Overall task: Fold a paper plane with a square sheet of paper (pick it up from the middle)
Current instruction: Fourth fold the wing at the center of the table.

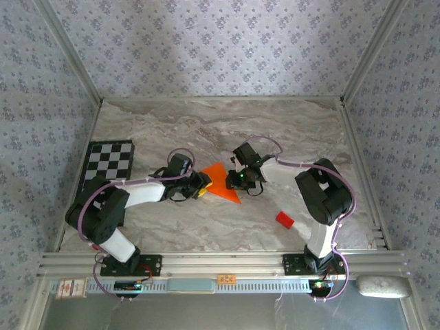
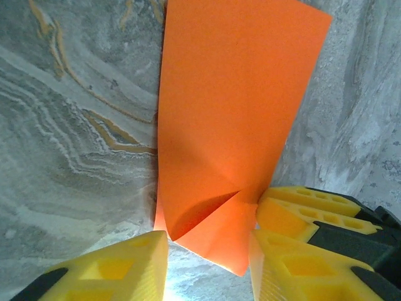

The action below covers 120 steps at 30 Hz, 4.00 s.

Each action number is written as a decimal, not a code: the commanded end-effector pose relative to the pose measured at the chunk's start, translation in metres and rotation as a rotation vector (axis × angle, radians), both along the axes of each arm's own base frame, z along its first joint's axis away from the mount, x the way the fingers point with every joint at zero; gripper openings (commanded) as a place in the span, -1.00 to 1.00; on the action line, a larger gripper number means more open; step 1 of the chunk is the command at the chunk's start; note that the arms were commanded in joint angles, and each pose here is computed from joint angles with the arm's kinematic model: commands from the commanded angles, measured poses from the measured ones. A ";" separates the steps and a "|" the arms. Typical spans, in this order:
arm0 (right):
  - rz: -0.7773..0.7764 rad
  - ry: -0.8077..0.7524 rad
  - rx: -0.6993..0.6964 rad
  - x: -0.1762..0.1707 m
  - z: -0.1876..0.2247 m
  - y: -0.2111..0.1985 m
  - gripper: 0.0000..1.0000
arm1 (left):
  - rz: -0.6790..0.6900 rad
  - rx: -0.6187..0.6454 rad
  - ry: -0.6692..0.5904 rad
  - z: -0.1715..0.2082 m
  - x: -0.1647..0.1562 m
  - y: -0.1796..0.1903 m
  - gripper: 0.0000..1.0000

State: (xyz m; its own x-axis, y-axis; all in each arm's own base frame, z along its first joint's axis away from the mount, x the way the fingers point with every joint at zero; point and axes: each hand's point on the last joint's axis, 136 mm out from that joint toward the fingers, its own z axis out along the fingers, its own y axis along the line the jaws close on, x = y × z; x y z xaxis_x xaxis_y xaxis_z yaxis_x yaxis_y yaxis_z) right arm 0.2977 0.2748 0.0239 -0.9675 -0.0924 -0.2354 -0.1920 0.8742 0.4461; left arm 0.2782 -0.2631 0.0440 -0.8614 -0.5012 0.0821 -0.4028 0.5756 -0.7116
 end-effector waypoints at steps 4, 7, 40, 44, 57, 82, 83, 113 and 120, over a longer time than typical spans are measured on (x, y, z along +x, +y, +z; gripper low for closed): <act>-0.020 0.067 -0.042 -0.009 -0.021 -0.013 -0.52 | -0.019 -0.012 0.015 -0.003 -0.003 -0.007 -0.29; -0.018 0.072 -0.039 -0.010 -0.022 -0.012 -0.52 | -0.028 -0.011 0.019 -0.004 -0.002 -0.009 -0.30; 0.049 -0.026 0.034 0.002 0.002 -0.001 -0.45 | -0.065 -0.103 -0.023 0.003 0.008 -0.029 -0.70; 0.066 -0.080 0.056 0.008 0.018 0.002 -0.36 | -0.058 -0.085 -0.024 0.003 0.008 -0.025 -0.77; 0.261 -0.511 -0.116 0.010 0.059 -0.009 0.31 | 0.015 -0.042 -0.044 0.025 0.015 -0.014 -0.97; 0.649 -0.956 -0.162 -0.012 0.025 0.036 -0.11 | 0.052 -0.037 0.018 0.028 0.017 -0.016 -0.98; 0.651 -0.953 -0.159 -0.013 0.023 0.037 -0.11 | 0.051 -0.036 0.019 0.028 0.017 -0.015 -0.98; 0.645 -0.849 -0.065 -0.022 0.006 0.041 -0.80 | 0.136 0.061 -0.145 0.066 0.019 0.045 -0.18; 0.587 -0.778 0.007 -0.024 0.004 0.044 -0.81 | 0.158 0.000 -0.127 0.047 0.006 0.042 -0.24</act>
